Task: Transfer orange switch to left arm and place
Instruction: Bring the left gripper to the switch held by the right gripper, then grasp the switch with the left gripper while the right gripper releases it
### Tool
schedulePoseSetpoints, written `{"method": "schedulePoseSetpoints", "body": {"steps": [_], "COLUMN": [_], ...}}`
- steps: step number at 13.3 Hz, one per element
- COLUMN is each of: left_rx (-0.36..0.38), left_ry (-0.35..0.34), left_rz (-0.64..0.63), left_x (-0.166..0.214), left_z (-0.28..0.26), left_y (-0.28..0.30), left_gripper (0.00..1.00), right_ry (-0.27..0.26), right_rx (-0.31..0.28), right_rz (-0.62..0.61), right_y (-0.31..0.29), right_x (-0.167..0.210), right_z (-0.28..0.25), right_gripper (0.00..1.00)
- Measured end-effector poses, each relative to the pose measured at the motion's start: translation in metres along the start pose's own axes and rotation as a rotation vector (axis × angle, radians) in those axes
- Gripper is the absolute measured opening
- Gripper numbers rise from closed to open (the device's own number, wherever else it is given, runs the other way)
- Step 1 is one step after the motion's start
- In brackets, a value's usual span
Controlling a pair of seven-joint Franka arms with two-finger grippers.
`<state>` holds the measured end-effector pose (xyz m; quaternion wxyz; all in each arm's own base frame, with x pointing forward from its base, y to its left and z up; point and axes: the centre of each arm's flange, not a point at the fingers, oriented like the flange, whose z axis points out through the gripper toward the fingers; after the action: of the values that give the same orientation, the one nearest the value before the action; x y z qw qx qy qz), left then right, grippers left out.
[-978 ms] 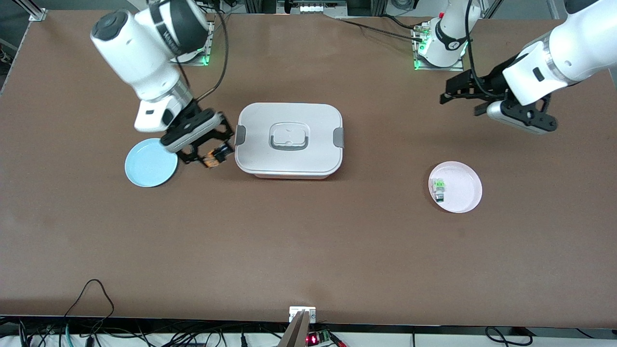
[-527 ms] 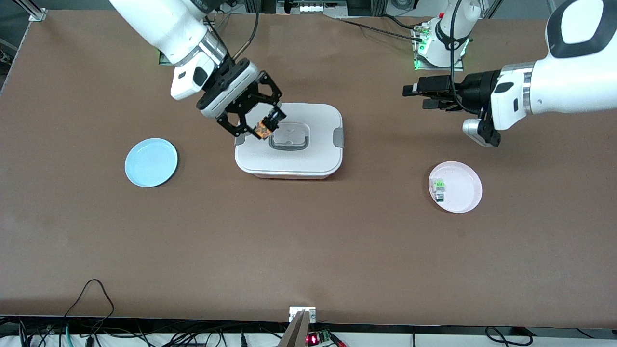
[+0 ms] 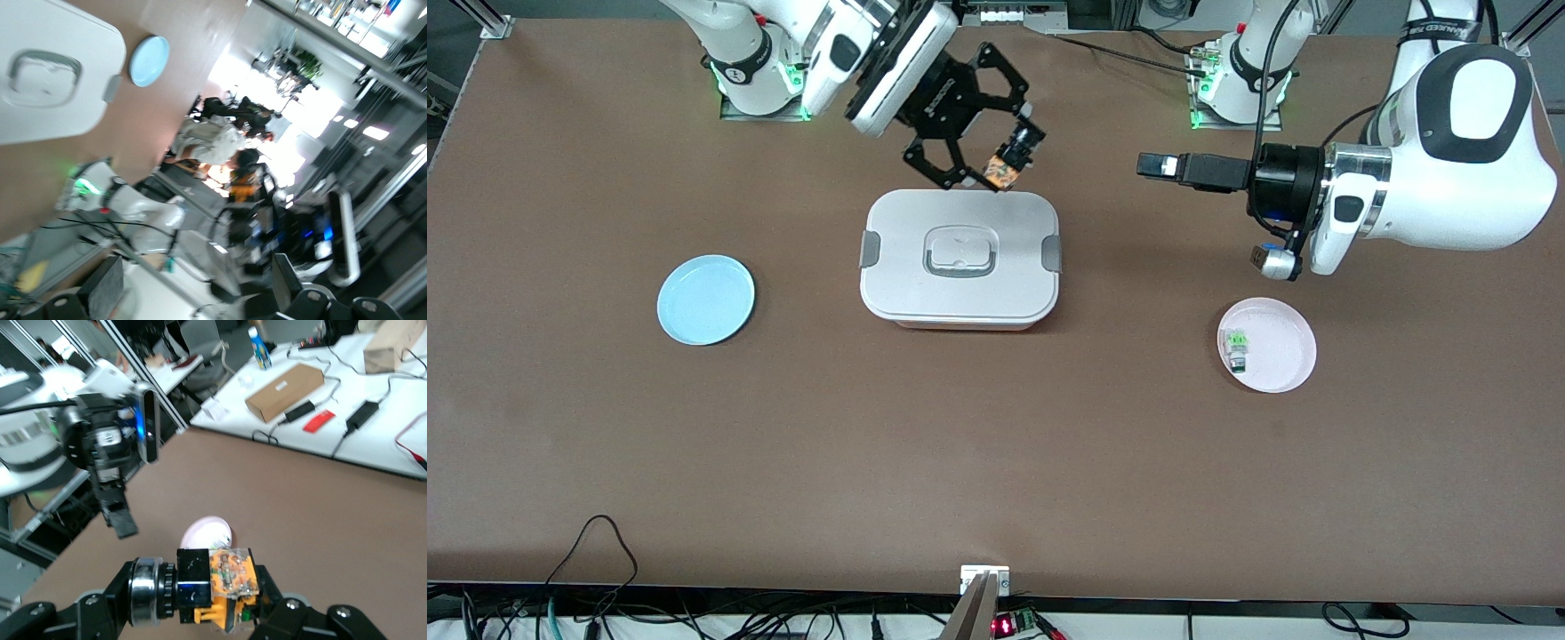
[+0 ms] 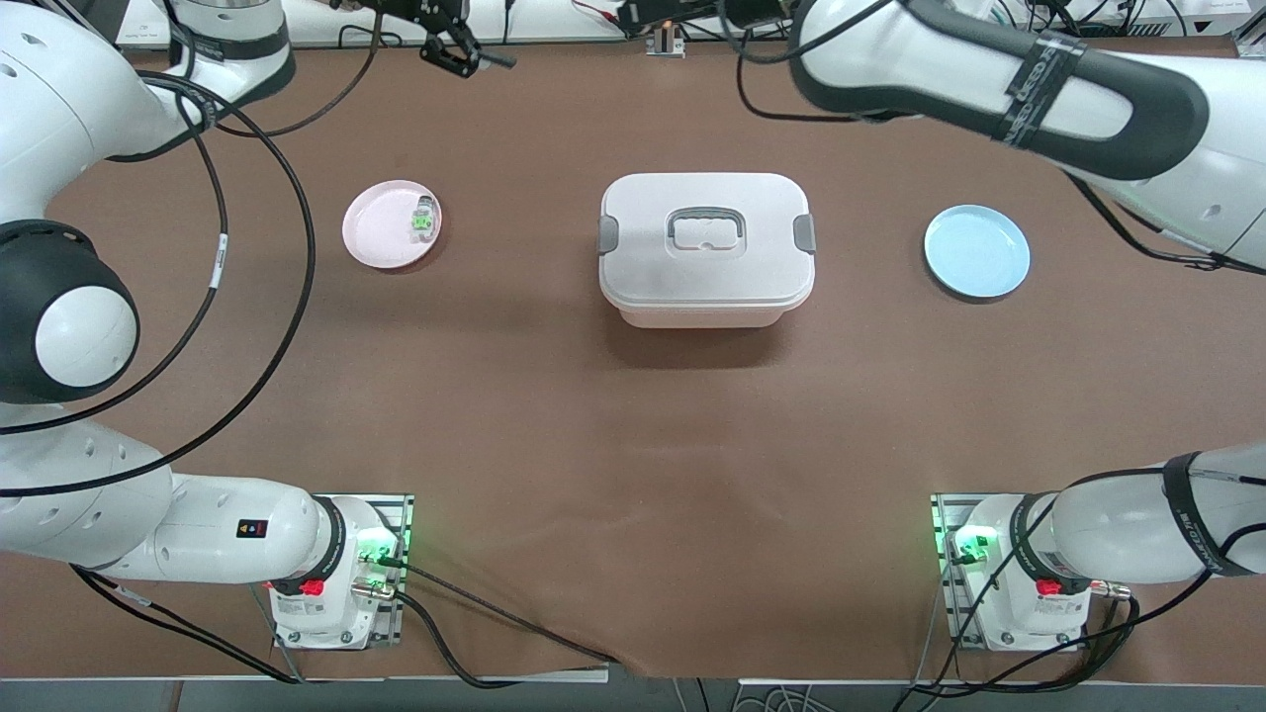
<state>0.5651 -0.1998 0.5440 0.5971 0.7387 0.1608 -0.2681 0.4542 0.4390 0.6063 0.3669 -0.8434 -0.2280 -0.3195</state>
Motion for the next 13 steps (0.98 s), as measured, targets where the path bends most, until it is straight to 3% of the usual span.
{"method": "schedulePoseSetpoints", "body": {"steps": [3, 13], "left_rx": [-0.068, -0.042], "left_ry": [0.01, -0.004], "left_rz": [-0.117, -0.143], "left_x": [-0.001, -0.009], "left_z": [0.02, 0.069], "left_y": [0.01, 0.013], "left_gripper": [0.98, 0.95], "right_ry": [0.076, 0.114], "right_rx": [0.017, 0.025], "right_rz": [0.018, 0.039], "right_y": [-0.017, -0.026], "right_x": [-0.008, -0.009], "right_z": [0.014, 0.015], "right_gripper": [0.74, 0.74]}}
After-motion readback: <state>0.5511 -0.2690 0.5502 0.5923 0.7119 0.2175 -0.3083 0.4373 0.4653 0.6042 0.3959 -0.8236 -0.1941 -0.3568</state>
